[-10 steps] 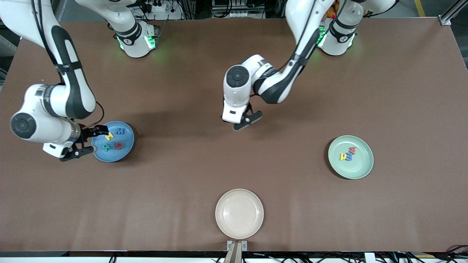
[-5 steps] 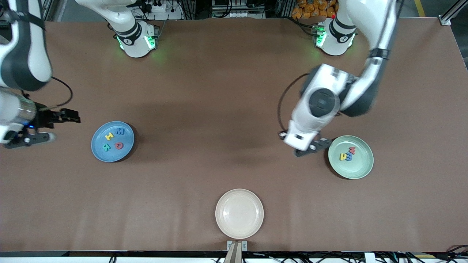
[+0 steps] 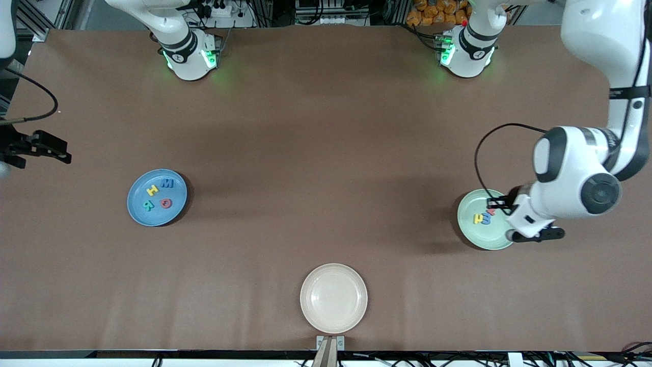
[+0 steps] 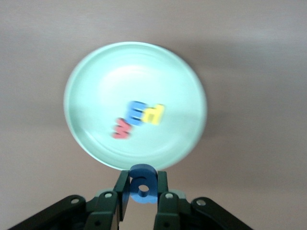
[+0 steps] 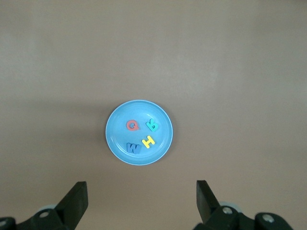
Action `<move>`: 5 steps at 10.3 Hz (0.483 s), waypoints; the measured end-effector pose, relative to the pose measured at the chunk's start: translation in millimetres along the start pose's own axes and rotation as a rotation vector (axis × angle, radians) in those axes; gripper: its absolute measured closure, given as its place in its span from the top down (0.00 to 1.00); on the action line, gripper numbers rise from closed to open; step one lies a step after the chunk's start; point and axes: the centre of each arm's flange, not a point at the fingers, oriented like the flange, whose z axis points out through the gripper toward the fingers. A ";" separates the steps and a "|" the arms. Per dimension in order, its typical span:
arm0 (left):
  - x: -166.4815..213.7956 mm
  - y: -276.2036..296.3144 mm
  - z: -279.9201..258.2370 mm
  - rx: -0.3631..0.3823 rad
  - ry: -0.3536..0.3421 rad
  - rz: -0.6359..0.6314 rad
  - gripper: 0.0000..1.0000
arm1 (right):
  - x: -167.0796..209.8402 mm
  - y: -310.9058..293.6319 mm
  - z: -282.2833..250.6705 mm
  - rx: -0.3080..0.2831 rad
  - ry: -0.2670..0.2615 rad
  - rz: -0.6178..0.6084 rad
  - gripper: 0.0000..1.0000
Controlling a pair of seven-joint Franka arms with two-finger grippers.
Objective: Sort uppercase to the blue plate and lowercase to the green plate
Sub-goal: 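Carry the a to the green plate while the right gripper withdraws, then open the left gripper to release the a on the green plate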
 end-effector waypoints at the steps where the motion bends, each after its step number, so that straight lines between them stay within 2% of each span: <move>1: 7.5 -13.9 17.2 -0.001 -0.004 0.007 0.27 | -3.4 0.1 -9.3 -0.001 0.017 0.021 1.00; 2: 11.5 -14.7 31.1 0.016 -0.011 0.018 0.28 | -7.6 0.5 -18.3 -0.001 0.033 0.052 1.00; 5: 16.3 1.1 24.3 0.055 0.014 0.063 0.65 | -14.4 6.2 -31.7 0.006 0.063 0.113 1.00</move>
